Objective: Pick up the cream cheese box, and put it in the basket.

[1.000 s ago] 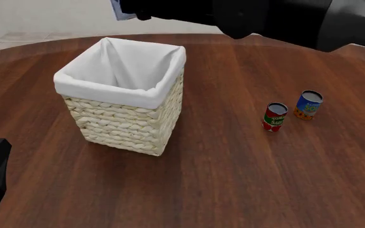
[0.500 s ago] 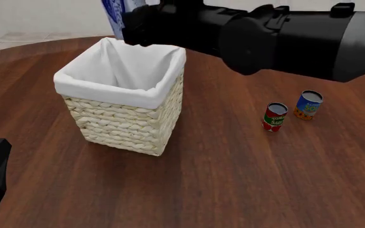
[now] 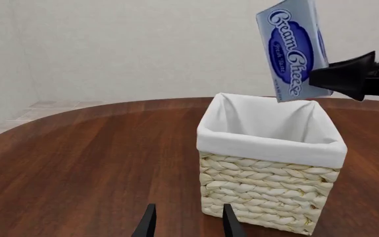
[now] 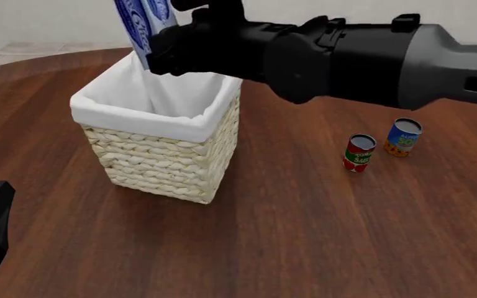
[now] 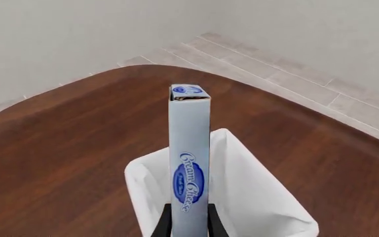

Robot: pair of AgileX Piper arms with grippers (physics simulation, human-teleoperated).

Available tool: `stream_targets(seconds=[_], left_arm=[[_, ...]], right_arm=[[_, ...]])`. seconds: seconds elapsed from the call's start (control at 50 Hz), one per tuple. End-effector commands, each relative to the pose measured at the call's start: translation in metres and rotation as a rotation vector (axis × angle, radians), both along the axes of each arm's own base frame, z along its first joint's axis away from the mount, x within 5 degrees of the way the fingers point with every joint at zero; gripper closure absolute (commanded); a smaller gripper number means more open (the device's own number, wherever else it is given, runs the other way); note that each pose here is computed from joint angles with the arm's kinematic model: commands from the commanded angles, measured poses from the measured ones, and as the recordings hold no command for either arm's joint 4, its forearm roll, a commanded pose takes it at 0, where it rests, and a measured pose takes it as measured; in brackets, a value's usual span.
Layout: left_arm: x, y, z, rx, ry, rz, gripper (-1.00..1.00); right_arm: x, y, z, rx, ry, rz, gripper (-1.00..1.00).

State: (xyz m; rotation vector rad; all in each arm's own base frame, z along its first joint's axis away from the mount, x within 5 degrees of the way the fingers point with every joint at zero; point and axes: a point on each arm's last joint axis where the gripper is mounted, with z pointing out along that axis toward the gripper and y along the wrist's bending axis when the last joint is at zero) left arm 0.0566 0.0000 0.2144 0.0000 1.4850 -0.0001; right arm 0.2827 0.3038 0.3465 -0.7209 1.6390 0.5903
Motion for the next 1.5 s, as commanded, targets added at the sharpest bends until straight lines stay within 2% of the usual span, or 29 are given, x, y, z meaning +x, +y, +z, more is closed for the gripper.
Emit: stream_targets(seconds=[0.02, 0.92, 1.5], left_arm=[[0.000, 0.000, 0.000, 0.000, 0.000, 0.000, -1.00], [0.000, 0.000, 0.000, 0.000, 0.000, 0.000, -1.00], [0.000, 0.000, 0.000, 0.000, 0.000, 0.000, -1.00]], right_arm=[[0.002, 0.010, -0.004, 0.007, 0.020, 0.008, 1.00], [0.023, 0.027, -0.035, -0.026, 0.066, -0.004, 1.00], [0.037, 0.026, -0.042, -0.028, 0.080, -0.029, 1.00]])
